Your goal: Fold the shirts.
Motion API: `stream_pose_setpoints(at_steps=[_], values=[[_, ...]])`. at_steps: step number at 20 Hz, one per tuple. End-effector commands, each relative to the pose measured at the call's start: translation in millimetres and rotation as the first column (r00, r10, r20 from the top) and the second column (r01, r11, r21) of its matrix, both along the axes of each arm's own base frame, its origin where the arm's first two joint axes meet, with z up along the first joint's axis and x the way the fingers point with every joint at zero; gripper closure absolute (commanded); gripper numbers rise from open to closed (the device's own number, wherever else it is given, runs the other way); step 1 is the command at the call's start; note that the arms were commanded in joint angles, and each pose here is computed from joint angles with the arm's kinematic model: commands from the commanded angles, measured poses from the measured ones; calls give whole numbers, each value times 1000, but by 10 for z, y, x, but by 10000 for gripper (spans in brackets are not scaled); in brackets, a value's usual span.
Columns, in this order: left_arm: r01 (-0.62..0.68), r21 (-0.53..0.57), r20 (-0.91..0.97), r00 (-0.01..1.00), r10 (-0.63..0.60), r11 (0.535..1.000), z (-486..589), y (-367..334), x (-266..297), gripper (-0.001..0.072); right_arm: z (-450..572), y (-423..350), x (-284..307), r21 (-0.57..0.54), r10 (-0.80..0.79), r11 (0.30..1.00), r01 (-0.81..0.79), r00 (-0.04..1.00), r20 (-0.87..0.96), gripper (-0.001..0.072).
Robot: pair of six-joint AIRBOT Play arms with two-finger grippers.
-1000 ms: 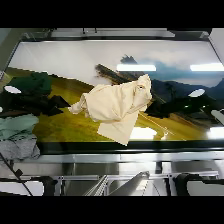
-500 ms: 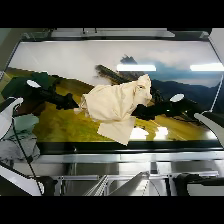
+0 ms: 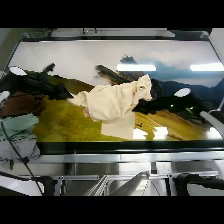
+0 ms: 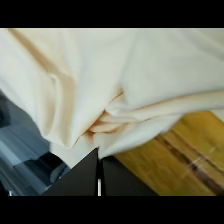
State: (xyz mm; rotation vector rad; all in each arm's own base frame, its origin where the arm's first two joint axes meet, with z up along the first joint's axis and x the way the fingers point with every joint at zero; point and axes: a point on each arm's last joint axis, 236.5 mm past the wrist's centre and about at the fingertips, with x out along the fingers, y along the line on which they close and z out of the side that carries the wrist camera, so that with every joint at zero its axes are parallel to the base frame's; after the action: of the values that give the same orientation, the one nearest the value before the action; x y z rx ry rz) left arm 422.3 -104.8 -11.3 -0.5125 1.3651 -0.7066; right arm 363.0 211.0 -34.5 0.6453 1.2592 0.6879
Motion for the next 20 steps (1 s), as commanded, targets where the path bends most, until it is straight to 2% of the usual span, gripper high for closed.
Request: stream_pose_setpoints(at_steps=[1, 3, 4, 6, 7, 9, 10, 12, 13, 15, 17, 20], values=[[-65, 25, 223, 973, 57, 998, 1006, 280, -76, 697, 1163, -312, 154, 35, -13, 999, 5, 968, 250, 696], [-170, 59, 456, 881, 125, 984, 1848, 493, -204, 697, 2323, -696, 224, 53, -117, 993, 104, 845, 522, 695], [-252, 67, 595, 787, 165, 965, 2354, 614, -314, 697, 2935, -863, 131, 72, -159, 986, 148, 748, 645, 694], [-406, 40, 829, 523, 196, 913, 3405, 767, -695, 685, 4119, -1121, -331, 68, -178, 969, 237, 479, 859, 694], [-480, 2, 922, 340, 184, 877, 3998, 791, -1020, 685, 4568, -1183, -612, 65, -166, 956, 286, 348, 923, 695], [-569, -78, 995, 2, 97, 818, 4955, 680, -1777, 684, 5269, -1201, -1193, 67, -113, 921, 383, 99, 989, 695], [-591, -108, 991, -125, 42, 799, 5288, 558, -2153, 683, 5522, -1175, -1447, 78, -84, 902, 425, -4, 996, 696], [-612, -117, 968, -247, -48, 782, 5615, 347, -2604, 683, 5841, -1112, -1794, 72, 10, 869, 489, -162, 987, 696], [-614, -111, 964, -259, -66, 781, 5669, 300, -2668, 683, 5917, -1119, -1845, 81, 22, 859, 505, -194, 981, 696], [-600, -61, 982, -181, -61, 797, 5587, 331, -2478, 683, 5910, -1192, -1682, 98, -16, 869, 486, -170, 985, 696], [-496, -25, 999, -43, 4, 868, 5355, 333, -2063, 683, 5736, -1301, -1276, 104, -87, 904, 416, -60, 994, 696], [-322, -11, 974, 212, 83, 947, 4811, 409, -1320, 686, 5230, -1417, -517, 139, -190, 959, 248, 196, 962, 696]])
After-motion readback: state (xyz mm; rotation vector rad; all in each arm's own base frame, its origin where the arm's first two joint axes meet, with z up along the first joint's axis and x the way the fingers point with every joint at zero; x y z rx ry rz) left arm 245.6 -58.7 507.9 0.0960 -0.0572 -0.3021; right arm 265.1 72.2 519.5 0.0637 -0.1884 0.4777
